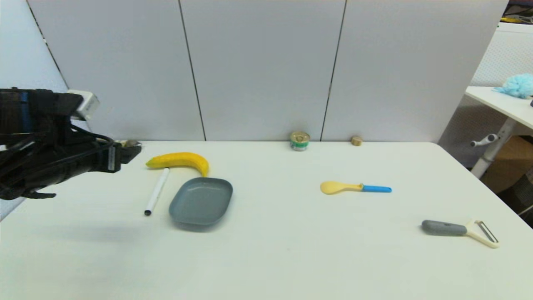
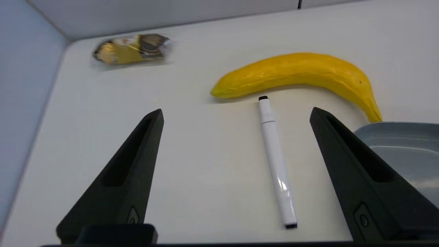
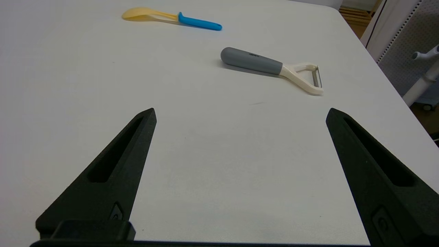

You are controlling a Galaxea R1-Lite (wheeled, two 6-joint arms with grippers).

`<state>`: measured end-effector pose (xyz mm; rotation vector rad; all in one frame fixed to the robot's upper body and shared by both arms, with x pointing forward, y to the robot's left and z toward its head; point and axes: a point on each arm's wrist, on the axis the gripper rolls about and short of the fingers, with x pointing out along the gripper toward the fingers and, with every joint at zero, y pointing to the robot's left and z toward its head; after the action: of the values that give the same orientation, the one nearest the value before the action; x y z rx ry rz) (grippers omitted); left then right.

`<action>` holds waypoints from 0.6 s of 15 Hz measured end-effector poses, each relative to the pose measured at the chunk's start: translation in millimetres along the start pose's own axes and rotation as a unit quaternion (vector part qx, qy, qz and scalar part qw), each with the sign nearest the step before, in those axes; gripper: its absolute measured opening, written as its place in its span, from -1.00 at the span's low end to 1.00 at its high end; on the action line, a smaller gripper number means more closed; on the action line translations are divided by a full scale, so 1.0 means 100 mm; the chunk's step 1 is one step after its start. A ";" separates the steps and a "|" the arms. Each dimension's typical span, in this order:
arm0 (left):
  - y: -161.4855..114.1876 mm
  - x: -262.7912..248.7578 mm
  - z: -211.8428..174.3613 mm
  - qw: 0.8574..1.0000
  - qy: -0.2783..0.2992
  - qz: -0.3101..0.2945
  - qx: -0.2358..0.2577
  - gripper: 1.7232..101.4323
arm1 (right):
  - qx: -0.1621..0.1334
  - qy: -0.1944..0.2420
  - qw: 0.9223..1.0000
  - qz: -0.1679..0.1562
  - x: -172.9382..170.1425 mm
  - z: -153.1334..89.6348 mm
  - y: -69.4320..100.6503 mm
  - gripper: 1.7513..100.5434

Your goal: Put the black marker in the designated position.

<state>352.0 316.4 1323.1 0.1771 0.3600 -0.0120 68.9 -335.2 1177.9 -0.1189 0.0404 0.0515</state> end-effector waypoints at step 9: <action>0.09 -1.70 -0.39 0.996 -0.083 -0.001 0.014 0.85 | 0.000 0.000 1.000 0.000 0.00 0.00 0.00 0.95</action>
<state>179.2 328.8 1348.4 0.2027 0.1947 -0.0332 68.9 -335.2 1178.0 -0.1189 0.0398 0.0510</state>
